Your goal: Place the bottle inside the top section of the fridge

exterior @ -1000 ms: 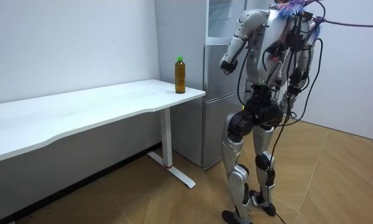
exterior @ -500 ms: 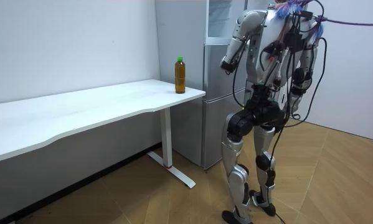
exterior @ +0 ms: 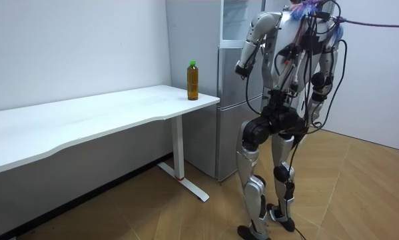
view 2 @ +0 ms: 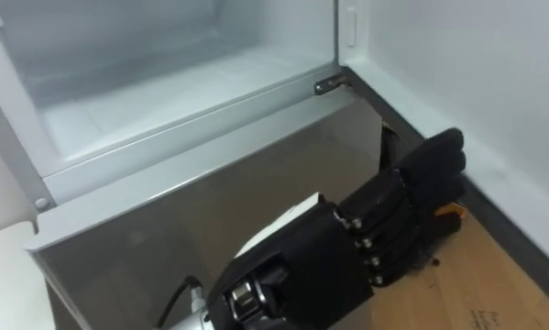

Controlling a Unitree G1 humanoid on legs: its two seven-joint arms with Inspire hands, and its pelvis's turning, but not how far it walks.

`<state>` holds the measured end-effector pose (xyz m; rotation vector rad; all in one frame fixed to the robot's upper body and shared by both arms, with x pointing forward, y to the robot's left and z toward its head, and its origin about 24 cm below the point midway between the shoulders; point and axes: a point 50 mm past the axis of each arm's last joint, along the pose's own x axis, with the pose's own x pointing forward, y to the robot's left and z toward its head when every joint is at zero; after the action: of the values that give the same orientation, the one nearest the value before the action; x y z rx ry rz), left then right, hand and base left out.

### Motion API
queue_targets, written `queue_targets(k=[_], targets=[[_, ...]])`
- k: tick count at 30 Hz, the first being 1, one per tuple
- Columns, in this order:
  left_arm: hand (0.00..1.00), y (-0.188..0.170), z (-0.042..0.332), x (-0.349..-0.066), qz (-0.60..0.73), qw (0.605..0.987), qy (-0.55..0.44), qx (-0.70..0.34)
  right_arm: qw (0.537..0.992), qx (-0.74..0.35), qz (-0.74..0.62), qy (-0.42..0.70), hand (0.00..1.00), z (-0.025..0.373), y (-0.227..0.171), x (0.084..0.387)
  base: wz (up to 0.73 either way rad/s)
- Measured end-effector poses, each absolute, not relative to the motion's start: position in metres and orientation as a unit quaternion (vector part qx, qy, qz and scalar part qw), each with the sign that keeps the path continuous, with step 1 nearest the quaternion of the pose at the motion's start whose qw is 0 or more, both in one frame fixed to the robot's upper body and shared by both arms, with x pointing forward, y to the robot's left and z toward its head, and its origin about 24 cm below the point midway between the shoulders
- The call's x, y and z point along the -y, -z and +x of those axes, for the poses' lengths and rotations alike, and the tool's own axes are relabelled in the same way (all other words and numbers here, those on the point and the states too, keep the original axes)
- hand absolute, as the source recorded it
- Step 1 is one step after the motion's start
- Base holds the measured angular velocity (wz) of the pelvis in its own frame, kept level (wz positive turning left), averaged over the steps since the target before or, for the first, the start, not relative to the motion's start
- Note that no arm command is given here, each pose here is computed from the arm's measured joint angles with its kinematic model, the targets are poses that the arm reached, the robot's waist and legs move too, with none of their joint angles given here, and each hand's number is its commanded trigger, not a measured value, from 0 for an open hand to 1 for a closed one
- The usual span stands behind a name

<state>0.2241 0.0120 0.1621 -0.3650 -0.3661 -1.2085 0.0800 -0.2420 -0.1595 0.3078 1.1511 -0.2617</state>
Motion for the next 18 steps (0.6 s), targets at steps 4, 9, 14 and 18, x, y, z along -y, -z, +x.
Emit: queue_targets(k=[4,9,14,18], targets=[[0.00,-0.1624,0.2242,-0.0119,-0.170,0.791,0.562,0.170,0.820,-0.540,0.140,0.125,0.00,0.0787,0.1588,0.2448,-0.10],[0.00,-0.1625,0.2244,-0.0120,-0.173,0.792,0.561,0.170,0.821,-0.539,0.139,0.129,0.00,0.0796,0.1583,0.2461,-0.04],[0.00,-0.1619,0.2250,-0.0119,-0.175,0.796,0.555,0.167,0.820,-0.539,0.131,0.140,0.00,0.0794,0.1580,0.2482,0.02],[0.00,-0.1614,0.2261,-0.0123,-0.176,0.801,0.549,0.164,0.816,-0.542,0.131,0.151,0.00,0.0749,0.1586,0.2501,0.13]])
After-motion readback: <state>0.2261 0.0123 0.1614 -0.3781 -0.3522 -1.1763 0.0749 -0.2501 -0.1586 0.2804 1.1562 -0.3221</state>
